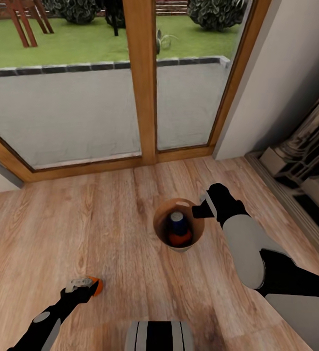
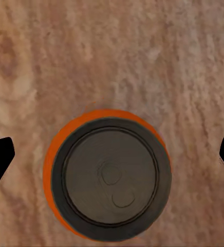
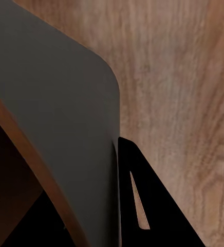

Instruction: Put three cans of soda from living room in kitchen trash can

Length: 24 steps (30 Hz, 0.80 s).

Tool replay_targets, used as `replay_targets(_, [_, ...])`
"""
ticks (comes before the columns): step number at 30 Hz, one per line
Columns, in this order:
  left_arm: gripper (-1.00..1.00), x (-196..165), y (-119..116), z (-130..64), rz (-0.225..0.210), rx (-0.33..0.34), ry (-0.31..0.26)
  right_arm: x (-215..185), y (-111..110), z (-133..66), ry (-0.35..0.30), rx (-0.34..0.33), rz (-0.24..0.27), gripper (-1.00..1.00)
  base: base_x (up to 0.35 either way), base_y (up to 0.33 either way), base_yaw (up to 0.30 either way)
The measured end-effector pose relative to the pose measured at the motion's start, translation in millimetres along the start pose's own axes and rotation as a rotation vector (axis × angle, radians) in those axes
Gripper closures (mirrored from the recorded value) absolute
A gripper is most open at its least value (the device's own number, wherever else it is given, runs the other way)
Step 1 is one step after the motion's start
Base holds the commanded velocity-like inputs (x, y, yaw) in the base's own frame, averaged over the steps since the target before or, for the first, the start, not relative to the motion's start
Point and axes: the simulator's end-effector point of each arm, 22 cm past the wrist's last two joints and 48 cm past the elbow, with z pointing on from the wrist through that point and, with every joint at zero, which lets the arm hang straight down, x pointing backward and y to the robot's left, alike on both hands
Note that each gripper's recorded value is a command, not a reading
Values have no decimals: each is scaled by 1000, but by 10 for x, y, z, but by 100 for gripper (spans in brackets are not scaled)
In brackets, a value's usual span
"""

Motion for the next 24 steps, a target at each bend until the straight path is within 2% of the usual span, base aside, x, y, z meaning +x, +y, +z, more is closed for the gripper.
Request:
replay_targets(9, [-100,-5,-23,-1,6,7,-6,15,-1,28,5,1,-2,100,47,0,0])
replay_targets(18, [-100,220,15,61,1,-3,38,126,-24,274,43,2,0,100,1,0,0])
replay_targets(24, [-100,226,14,60,0,-3,38,125,-8,272,42,-3,2,100,0,0,0])
